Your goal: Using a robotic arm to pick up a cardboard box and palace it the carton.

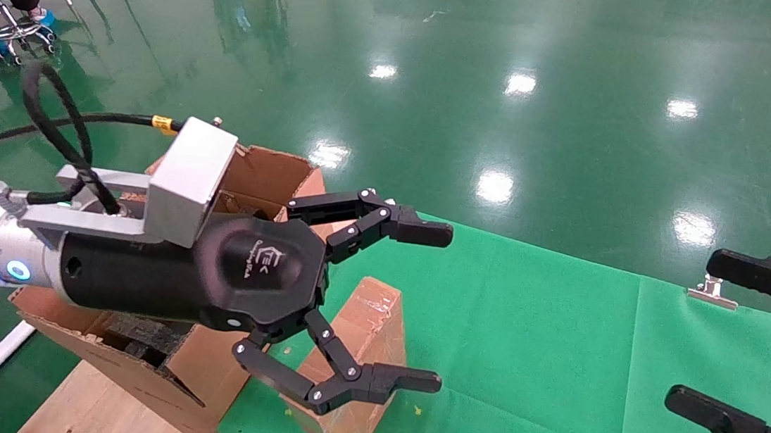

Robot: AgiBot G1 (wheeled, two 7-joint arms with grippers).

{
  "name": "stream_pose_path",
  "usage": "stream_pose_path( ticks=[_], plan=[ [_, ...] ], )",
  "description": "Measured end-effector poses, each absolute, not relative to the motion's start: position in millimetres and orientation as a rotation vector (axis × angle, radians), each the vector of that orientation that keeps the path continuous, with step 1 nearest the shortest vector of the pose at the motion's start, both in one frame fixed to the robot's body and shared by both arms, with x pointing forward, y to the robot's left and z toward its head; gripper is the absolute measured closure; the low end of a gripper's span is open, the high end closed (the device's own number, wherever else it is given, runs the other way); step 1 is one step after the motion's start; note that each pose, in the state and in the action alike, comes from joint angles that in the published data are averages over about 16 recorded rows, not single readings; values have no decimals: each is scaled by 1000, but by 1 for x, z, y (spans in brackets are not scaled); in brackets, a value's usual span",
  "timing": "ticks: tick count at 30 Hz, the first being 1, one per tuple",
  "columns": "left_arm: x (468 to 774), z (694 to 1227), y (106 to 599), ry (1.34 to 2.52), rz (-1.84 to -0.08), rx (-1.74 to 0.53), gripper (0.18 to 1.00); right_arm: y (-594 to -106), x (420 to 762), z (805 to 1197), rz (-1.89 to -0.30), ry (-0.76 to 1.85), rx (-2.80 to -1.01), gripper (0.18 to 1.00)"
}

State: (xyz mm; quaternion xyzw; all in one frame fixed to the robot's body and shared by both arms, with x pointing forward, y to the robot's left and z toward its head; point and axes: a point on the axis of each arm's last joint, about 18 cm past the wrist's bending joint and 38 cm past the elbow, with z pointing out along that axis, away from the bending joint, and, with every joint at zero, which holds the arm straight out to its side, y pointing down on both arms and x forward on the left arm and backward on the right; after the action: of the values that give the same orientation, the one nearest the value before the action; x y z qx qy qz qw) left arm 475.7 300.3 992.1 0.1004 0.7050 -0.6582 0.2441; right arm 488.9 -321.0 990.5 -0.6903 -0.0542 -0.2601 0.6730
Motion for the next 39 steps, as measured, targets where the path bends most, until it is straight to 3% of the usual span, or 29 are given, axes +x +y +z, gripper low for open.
stream_pose_path(
  ticks=[17, 31, 39],
  plan=[
    [478, 990, 303, 1957, -1750, 247, 183, -321, 489, 990, -586, -122, -1554, 178],
    [501, 985, 324, 2141, -1336, 98, 183, -321, 489, 990, -586, -122, -1554, 207],
    [514, 993, 340, 2155, -1186, -8, 183, -321, 489, 990, -586, -121, -1554, 294]
  ],
)
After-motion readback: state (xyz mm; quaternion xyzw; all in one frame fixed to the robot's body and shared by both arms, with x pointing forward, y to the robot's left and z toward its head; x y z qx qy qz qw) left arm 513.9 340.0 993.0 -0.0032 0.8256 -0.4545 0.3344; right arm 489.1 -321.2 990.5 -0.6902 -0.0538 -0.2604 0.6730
